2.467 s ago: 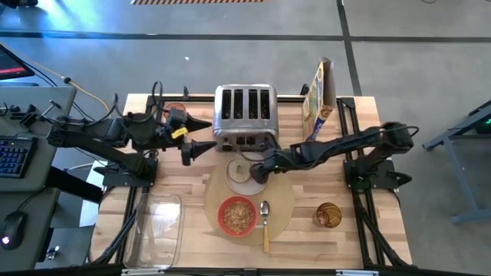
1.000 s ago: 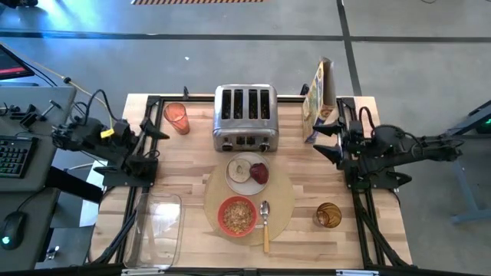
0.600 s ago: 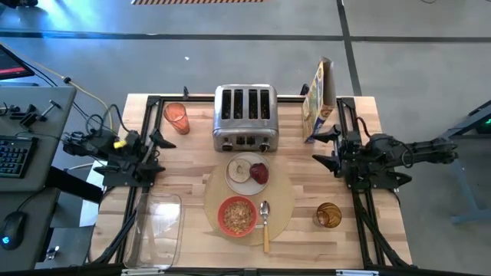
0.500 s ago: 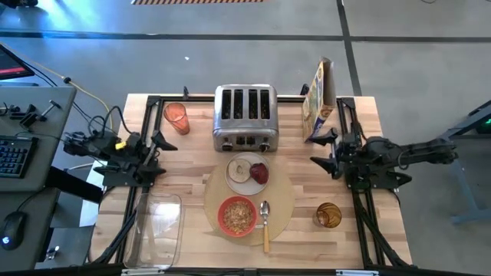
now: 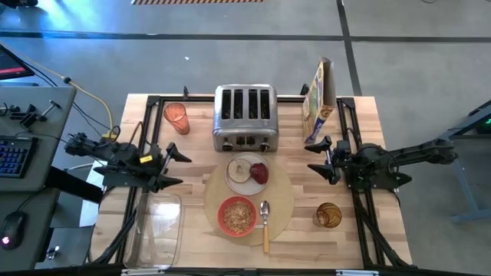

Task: Arrange a breakfast setting
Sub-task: Return to Home Position

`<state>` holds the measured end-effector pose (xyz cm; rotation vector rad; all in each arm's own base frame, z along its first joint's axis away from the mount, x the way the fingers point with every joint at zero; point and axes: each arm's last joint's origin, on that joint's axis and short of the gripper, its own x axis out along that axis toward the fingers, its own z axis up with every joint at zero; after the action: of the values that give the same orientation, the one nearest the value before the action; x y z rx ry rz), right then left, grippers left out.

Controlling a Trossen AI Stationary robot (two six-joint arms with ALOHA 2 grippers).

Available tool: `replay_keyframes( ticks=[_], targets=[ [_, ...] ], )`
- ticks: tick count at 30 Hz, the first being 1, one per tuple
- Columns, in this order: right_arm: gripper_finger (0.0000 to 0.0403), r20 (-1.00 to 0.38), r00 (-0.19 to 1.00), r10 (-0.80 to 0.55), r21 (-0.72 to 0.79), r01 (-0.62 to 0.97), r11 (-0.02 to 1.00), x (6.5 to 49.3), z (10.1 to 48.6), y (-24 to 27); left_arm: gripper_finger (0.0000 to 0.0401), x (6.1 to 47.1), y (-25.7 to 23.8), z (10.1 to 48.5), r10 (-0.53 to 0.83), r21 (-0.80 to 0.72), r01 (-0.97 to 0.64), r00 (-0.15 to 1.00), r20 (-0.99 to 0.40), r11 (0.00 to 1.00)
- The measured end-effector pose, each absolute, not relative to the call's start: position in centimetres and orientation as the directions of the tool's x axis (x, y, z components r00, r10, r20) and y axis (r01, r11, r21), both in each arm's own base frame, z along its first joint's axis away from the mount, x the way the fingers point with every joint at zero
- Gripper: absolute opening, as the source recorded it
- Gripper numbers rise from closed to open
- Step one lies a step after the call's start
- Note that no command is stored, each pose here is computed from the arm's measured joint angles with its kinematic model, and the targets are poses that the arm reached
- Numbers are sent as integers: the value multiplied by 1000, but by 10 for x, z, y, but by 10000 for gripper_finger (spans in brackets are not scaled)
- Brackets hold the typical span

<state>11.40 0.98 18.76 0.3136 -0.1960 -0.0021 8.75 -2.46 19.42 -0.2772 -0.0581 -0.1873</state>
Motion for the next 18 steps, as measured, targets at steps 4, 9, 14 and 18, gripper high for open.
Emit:
replay_keyframes(
  ticks=[4,9,14,18],
  targets=[
    [362,141,990,-31,305,-13,952,115,183,10,395,90,-25,185,-176,-280,188,982,65,941],
    [362,136,990,-30,329,-16,944,115,182,10,395,92,-27,173,-207,-219,209,978,32,953],
    [362,122,989,-80,355,32,934,115,181,8,395,93,-28,170,-233,-120,235,972,32,964],
    [362,93,987,-134,358,92,929,115,178,7,395,93,-28,170,-229,-86,230,973,27,969]
  ],
)
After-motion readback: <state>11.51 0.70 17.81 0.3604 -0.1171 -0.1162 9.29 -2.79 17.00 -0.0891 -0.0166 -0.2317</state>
